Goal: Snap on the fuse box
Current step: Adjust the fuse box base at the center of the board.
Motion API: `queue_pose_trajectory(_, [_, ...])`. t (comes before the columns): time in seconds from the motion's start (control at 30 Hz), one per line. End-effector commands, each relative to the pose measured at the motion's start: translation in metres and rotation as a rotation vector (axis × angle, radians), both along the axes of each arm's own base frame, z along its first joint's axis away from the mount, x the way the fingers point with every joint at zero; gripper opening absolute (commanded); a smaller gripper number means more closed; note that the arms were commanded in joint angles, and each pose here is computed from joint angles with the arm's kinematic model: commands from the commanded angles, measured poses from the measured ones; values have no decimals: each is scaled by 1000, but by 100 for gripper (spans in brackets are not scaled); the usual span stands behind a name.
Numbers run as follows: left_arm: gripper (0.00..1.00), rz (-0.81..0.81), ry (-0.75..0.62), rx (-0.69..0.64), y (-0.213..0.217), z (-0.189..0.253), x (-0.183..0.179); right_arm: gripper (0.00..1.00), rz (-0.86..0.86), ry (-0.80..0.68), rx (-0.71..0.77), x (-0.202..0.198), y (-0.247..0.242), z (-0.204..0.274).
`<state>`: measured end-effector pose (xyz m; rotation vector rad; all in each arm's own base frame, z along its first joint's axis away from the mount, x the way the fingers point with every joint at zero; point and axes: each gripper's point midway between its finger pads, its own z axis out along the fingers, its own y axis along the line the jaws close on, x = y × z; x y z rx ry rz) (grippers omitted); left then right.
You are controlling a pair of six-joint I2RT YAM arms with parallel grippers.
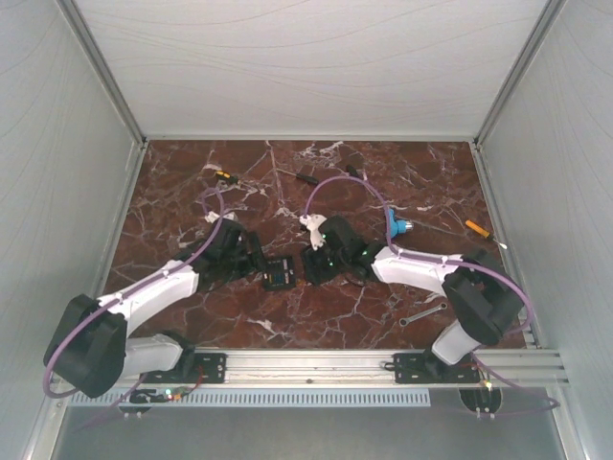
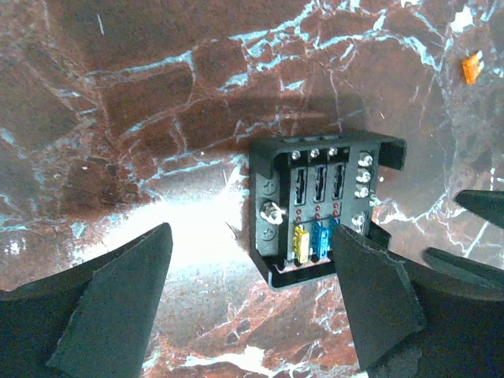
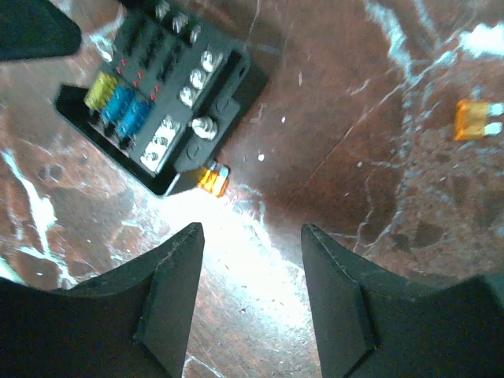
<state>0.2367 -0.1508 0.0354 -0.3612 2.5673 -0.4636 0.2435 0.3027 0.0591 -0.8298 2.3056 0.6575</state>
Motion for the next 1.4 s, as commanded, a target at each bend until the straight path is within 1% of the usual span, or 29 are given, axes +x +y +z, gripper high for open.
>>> queue_pose_trajectory(0.0, [83, -24, 9, -73, -10, 4, -8, 47, -33, -104, -88, 5, -2, -13])
queue_pose_trajectory(0.1, [82, -23, 29, -95, -12, 0, -13, 43, -32, -125, -93, 7, 5, -18])
queue_pose_trajectory(0.33, [81, -72, 44, -279, -41, 3, -21, 43, 33, -126, -53, 1, 27, -24])
queue_pose_trajectory(0.5, [77, -72, 79, -309, -46, -4, -27, 44, 48, -108, -21, 2, 43, -27])
queue_pose_trajectory(0.67, [67, -16, 68, -245, -32, -4, -24, 47, 2, -131, -36, 8, 37, -26])
queue_pose_trajectory(0.83, [53, 22, 71, -152, -17, -5, -24, 50, -14, -137, -39, 6, 30, -25])
queue_pose_trajectory(0.9, [48, 20, 76, -121, -14, -6, -24, 50, -13, -137, -36, 5, 30, -25])
queue_pose_trajectory(1.03, [33, 15, 82, -34, -12, -9, -23, 51, -7, -130, -33, 4, 30, -25])
queue_pose_trajectory(1.17, [24, -13, 97, 15, -18, -11, -23, 51, -6, -128, -32, 1, 28, -26])
queue_pose_trajectory(1.27, [21, -5, 101, 24, -19, -10, -23, 51, -6, -127, -35, 0, 26, -27])
queue_pose_trajectory(1.37, [27, 14, 88, 40, -15, -6, -22, 52, -6, -133, -31, -1, 24, -26])
